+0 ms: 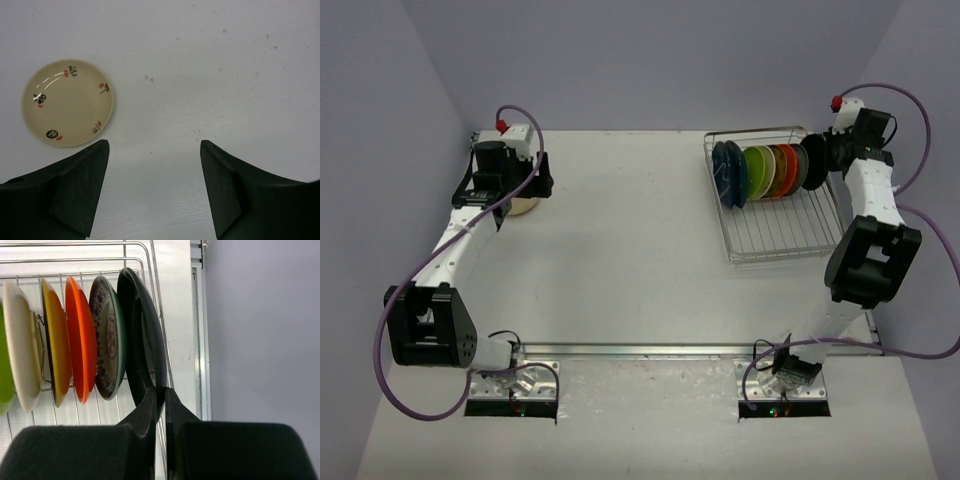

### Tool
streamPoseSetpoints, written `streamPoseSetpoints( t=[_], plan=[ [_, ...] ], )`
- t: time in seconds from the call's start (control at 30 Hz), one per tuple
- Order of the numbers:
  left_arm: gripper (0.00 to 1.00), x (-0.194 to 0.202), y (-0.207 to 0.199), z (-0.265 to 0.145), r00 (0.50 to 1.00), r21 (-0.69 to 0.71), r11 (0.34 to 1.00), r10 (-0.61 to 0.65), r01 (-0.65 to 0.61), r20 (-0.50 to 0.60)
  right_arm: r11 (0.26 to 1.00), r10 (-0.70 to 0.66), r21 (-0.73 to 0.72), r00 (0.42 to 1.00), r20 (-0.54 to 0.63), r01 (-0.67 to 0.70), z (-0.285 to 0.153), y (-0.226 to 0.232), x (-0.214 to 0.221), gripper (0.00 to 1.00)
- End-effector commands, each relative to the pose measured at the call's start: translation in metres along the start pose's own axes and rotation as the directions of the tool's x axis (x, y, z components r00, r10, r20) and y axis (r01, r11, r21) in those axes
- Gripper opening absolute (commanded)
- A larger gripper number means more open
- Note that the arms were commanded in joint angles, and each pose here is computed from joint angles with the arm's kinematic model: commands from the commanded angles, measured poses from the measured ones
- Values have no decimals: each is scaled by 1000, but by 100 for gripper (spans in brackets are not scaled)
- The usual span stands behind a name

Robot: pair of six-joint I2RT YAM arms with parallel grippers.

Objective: Unload the plates from the dish rack

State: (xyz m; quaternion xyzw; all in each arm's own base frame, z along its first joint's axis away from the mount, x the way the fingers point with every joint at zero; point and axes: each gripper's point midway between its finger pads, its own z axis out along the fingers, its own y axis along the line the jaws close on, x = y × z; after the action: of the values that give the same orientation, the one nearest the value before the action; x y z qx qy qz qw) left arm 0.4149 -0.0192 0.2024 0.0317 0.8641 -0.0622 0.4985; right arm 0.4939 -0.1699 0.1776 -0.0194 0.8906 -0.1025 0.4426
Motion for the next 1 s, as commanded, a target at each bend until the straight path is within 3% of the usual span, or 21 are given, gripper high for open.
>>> streamPoseSetpoints(
  t=[0.0, 0.13, 0.27, 0.47, 0.6, 0.8, 0.97],
  plan=[
    [76, -38, -5, -12, 996, 2, 1000, 17, -18, 89, 1000, -22, -6, 978, 209, 24, -60, 1, -81, 0],
    [92, -51, -15, -24, 991, 52, 998, 31, -38, 127, 999, -33, -25, 960, 276, 42, -91, 7, -106, 0],
    [99, -68, -36, -37, 986, 158, 985, 43, -69, 162, 997, -40, -50, 943, 330, 60, -125, 11, -128, 0],
    [99, -77, -96, -62, 986, 470, 880, -5, -77, 170, 944, 72, -325, 928, 366, 55, -169, 69, -135, 0],
    [96, -77, -143, -74, 991, 612, 790, -51, -34, 122, 842, 117, -534, 938, 326, 81, -191, 140, -118, 0],
    [92, -77, -193, -74, 992, 617, 779, 51, -112, 116, 707, 61, -695, 967, 248, 134, -209, 252, -85, 0],
    [81, -47, -224, -58, 987, 621, 771, 154, -142, 35, 621, 34, -767, 972, 231, 161, -226, 310, -72, 0]
  ],
)
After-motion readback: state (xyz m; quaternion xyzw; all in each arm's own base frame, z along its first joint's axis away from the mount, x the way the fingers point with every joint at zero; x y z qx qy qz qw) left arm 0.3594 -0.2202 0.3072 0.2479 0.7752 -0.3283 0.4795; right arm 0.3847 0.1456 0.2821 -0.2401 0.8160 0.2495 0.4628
